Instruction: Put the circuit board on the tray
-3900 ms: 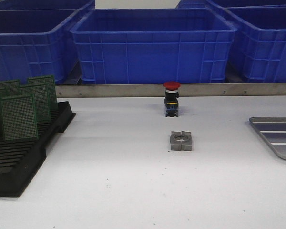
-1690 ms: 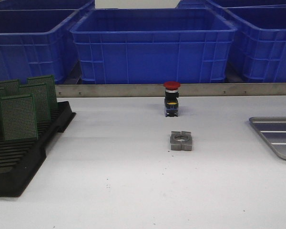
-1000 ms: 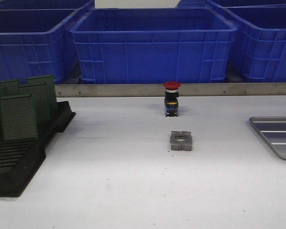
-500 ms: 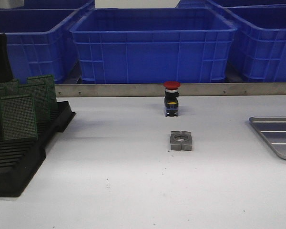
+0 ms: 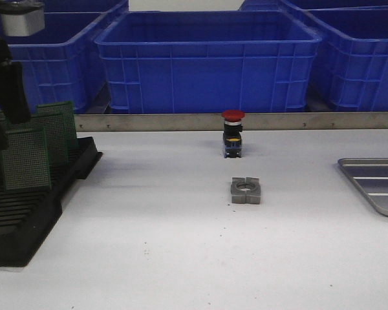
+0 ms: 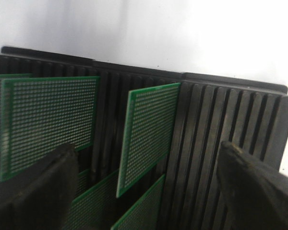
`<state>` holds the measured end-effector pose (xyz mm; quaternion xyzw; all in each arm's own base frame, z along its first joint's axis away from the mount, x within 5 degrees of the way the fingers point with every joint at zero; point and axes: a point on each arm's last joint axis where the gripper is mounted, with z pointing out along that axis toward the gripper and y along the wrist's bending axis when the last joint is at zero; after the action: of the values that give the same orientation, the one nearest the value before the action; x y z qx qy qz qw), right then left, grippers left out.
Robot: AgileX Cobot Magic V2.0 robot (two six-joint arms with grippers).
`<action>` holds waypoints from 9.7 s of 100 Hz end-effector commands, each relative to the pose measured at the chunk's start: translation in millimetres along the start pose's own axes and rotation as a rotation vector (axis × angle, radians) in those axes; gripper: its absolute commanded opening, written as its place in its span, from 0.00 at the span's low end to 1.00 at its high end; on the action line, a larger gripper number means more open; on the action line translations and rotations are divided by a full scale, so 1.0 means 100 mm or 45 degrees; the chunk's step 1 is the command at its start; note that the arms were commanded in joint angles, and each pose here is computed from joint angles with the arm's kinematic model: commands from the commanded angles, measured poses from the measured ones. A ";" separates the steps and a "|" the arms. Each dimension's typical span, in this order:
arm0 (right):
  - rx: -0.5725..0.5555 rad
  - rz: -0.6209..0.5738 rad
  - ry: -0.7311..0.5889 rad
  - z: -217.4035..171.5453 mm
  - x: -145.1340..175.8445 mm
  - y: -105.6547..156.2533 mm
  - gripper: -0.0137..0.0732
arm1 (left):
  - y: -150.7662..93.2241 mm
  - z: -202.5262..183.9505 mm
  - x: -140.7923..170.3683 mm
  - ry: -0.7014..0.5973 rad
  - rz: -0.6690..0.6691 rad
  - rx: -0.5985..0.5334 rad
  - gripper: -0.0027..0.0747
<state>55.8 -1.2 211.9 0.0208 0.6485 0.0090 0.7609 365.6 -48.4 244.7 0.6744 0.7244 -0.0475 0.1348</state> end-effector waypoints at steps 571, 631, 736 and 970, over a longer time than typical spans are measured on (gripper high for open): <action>-1.361 -0.142 1.192 2.64 -0.61 0.82 0.08 | -0.82 -0.73 -1.60 -0.629 0.206 0.137 0.73; -0.569 0.720 1.622 2.90 0.23 -0.68 0.08 | -0.82 -0.73 -1.60 -0.627 0.208 0.144 0.73; -0.382 0.825 1.859 2.90 0.81 -0.82 0.26 | -0.83 -0.73 -1.59 -0.626 0.209 0.148 0.73; -0.389 0.817 1.864 2.89 0.79 -0.81 0.81 | 0.45 -0.04 -0.13 0.029 0.027 -0.373 0.73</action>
<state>351.0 -84.6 150.6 0.1010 0.9413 0.3143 0.0707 407.6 -55.3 231.9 0.6652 0.7232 0.0427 0.1808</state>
